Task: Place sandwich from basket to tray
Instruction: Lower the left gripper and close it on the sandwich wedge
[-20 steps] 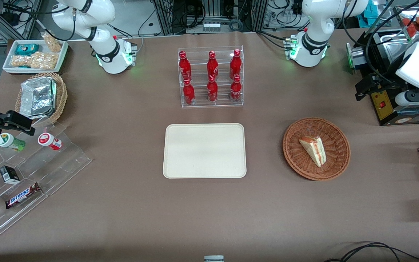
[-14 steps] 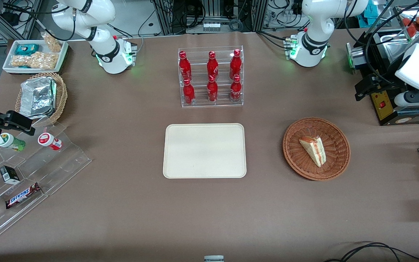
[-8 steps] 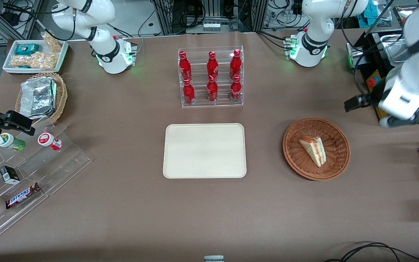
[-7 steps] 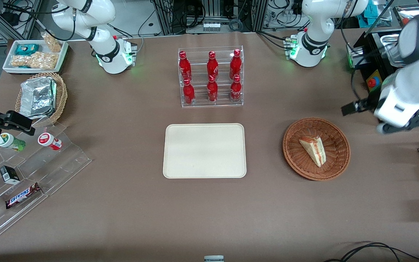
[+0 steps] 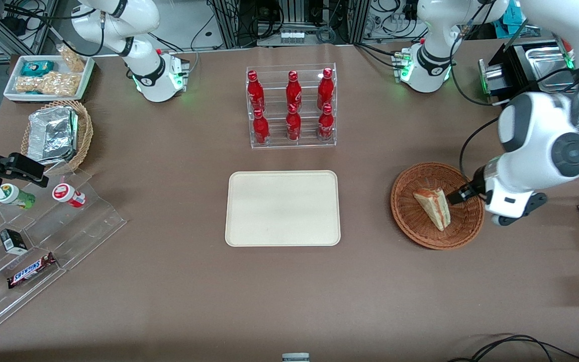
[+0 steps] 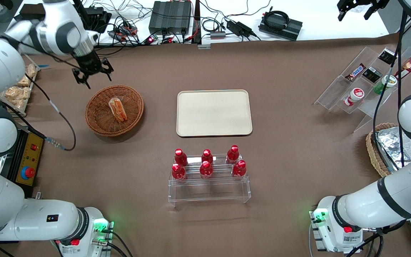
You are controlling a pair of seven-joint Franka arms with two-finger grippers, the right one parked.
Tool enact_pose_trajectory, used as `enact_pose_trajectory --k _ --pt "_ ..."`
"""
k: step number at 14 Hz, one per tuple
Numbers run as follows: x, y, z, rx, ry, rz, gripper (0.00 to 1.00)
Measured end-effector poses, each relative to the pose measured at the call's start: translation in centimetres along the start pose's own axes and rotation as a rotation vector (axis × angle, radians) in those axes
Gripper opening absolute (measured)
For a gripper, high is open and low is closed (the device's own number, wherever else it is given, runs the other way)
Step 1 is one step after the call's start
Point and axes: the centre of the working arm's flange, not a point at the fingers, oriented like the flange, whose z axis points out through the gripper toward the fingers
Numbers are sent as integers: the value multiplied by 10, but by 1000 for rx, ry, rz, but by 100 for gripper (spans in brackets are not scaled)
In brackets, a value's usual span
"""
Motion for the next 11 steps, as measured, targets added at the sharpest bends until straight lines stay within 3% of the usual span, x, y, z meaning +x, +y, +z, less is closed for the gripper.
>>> enact_pose_trajectory --k 6,11 --pt "-21 16 82 -32 41 -70 100" --pt "-33 25 118 -4 11 -70 100"
